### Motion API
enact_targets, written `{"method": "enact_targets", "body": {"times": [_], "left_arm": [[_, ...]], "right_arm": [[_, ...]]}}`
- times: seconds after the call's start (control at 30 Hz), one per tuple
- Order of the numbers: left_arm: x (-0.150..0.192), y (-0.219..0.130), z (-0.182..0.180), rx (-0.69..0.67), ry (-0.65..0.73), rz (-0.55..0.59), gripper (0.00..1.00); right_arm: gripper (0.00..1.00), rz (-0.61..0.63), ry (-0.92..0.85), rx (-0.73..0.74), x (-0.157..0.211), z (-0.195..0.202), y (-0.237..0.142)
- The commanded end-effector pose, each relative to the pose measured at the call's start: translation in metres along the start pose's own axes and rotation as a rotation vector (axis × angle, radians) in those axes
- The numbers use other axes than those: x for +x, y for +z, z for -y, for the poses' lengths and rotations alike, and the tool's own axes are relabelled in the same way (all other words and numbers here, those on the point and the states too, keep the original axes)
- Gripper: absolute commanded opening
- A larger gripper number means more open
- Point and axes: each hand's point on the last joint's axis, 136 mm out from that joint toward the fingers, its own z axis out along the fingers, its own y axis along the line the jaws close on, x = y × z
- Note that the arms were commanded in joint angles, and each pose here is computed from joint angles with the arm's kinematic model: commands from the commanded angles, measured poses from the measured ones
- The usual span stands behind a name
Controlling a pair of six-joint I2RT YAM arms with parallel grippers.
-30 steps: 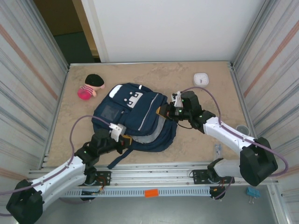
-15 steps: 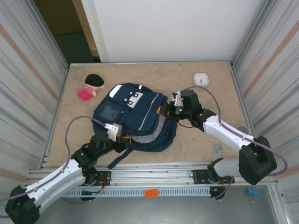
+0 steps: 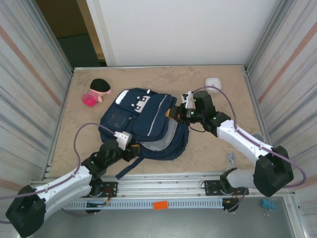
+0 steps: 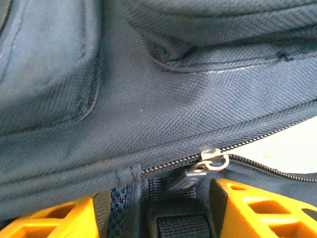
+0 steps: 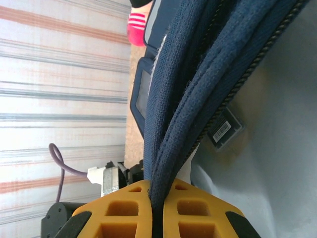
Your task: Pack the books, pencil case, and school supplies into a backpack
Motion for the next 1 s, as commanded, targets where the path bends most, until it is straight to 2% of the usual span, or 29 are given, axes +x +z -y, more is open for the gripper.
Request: {"method": "enact_targets", "body": {"times": [0.0,0.17,0.3,0.5,0.73,0.8,0.83,0.9,0.97], "left_arm": [[-0.016,0.004,0.021,0.107,0.084,0.057,0.53],[-0.017,0.004,0.04,0.215,0.125,0.043,0.32],[-0.022,-0.003,0.05,0.267,0.132,0.072,0.12],[-0.022,-0.017,0.058,0.32,0.148,0.111,0.0],[-0.02,-0.026,0.064,0.357,0.129,0.108,0.0],[-0.022,-0.024,0.057,0.307,0.101,0.094,0.0],[-0.022,-0.021,0.043,0.227,0.064,0.081,0.06],[-0.021,-0.019,0.015,0.066,-0.023,0.066,0.28],[-0.02,-0.02,0.004,0.002,-0.038,0.058,0.39]], "right_arm": [[0.03,0.053,-0.085,-0.08,-0.015,-0.031,-0.013],[0.02,0.055,-0.076,-0.068,-0.015,-0.024,-0.01],[0.01,0.064,-0.061,-0.051,-0.016,-0.016,-0.007],[0.0,0.071,-0.037,-0.031,-0.014,-0.004,-0.003],[0.0,0.074,-0.027,-0.032,-0.014,-0.003,0.003],[0.0,0.072,-0.025,-0.027,-0.014,-0.001,0.003],[0.0,0.075,-0.024,-0.023,-0.014,0.0,0.002],[0.0,0.08,-0.021,-0.021,-0.017,0.001,-0.002],[0.0,0.076,-0.023,-0.038,-0.018,-0.005,-0.005]]}}
